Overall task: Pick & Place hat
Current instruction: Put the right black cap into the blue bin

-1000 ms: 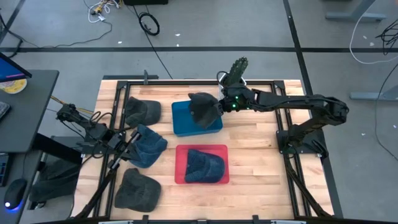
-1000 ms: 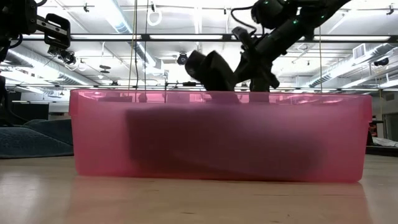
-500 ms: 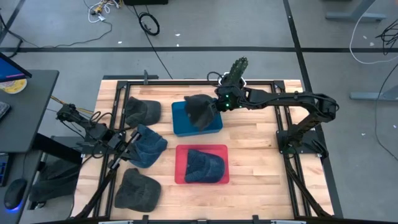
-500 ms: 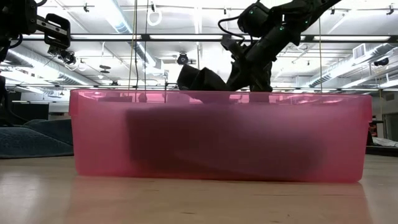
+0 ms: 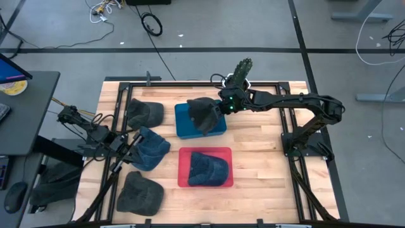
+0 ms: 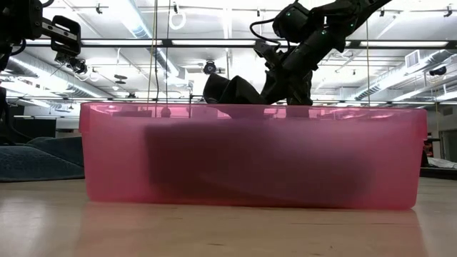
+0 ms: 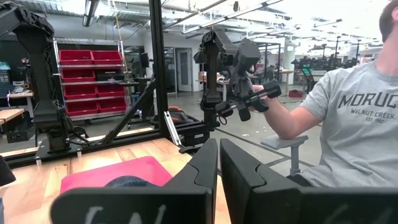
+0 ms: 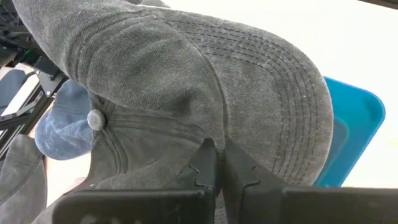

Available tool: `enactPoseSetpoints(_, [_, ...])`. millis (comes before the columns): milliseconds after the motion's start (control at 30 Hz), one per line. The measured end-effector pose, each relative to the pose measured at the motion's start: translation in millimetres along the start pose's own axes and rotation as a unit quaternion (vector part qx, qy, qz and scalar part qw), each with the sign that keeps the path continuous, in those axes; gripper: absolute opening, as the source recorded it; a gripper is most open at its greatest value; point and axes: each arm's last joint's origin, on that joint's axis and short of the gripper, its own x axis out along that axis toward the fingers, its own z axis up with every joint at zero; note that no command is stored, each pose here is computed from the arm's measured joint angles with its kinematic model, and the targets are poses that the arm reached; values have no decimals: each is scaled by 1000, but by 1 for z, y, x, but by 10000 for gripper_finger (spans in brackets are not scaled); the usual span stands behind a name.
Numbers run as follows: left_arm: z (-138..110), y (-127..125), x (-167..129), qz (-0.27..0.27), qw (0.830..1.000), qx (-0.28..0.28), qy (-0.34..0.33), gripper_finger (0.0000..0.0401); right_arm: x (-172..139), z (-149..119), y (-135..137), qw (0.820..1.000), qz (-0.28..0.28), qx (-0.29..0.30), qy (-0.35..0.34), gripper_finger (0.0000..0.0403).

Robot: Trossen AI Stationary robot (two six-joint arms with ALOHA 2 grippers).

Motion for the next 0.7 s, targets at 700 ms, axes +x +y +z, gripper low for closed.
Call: enactPoseSetpoints(700, [0,0,0,0,1000,0,0,21,0,1,1,1000,3,-13,-5,66])
